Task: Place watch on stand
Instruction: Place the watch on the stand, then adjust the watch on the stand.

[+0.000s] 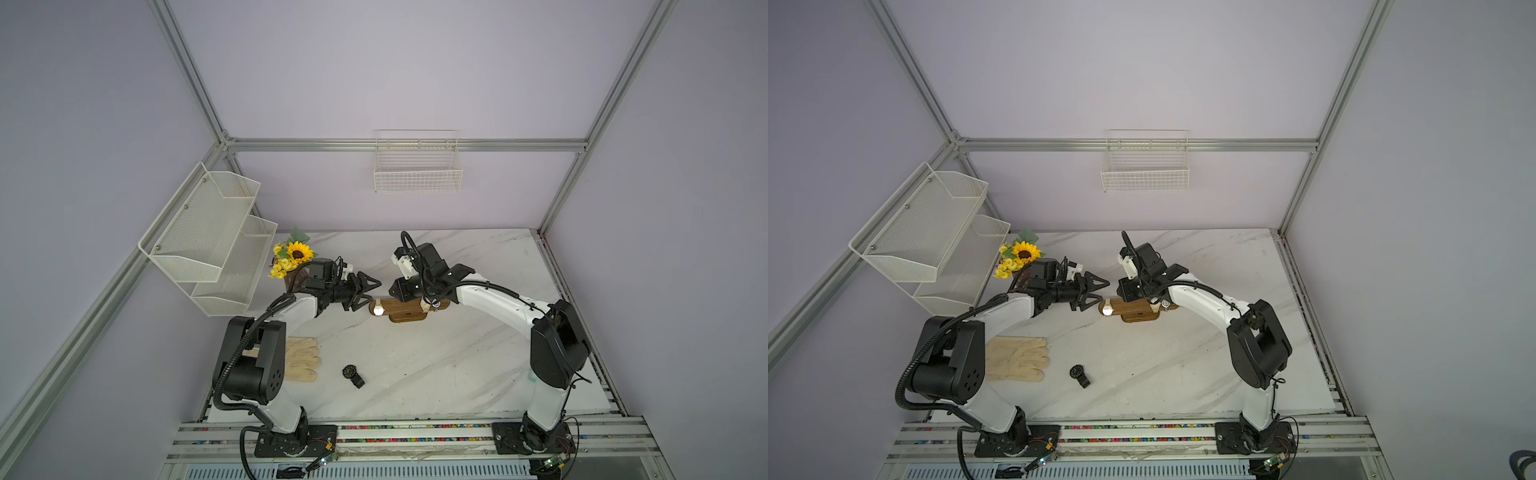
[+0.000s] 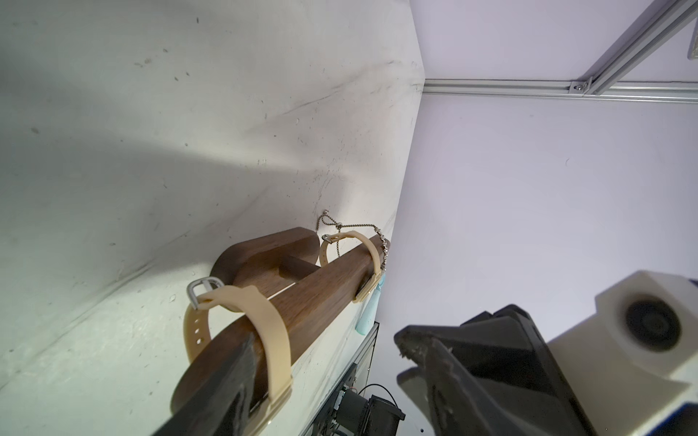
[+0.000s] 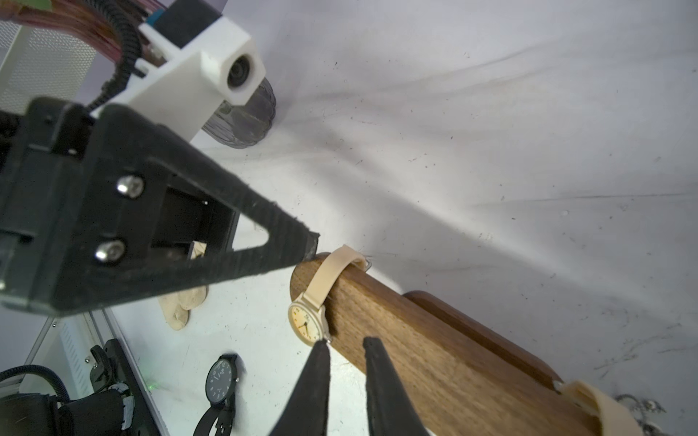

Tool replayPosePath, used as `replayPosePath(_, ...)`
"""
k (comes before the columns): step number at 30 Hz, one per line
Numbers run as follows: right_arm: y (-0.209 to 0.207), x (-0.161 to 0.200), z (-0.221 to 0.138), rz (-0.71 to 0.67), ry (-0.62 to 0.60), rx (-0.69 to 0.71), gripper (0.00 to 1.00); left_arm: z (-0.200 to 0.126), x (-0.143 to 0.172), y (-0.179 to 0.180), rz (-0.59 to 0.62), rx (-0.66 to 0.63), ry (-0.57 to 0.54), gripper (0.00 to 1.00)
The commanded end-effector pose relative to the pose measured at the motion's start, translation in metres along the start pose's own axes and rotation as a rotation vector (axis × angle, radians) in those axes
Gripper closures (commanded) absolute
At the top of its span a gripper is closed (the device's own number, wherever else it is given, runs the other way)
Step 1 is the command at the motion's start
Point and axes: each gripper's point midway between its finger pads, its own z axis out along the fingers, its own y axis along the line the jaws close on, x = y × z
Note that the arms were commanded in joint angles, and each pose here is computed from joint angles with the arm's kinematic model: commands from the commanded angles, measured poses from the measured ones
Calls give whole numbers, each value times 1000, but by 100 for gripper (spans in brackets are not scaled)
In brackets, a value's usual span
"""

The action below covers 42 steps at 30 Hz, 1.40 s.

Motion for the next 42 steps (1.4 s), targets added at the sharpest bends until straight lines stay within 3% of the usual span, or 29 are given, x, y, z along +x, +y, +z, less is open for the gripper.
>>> replayPosePath(1,27,7,-7,6,-66,-33,79,-3,-11,-13,61,4,-13,30)
replayPosePath(8,48,41,1,68,-90,-80,75,-7,-5,-11,79,-21,-7,37)
replayPosePath(15,42,8,-51,44,-206,-9,76,-30,4,-14,147,-108,-48,44)
replayPosePath(20,5,-12,-84,90,-233,71,76,-44,0,-18,194,-182,-86,43)
replayPosePath(26,-86,-31,-111,211,-280,228,76,-47,17,-28,217,-220,-67,44)
replayPosePath(32,-153,-27,-93,342,-239,271,78,-36,36,-25,211,-243,-38,44)
replayPosePath(42,-203,-16,-65,390,-182,318,80,-29,46,-16,211,-280,-25,44)
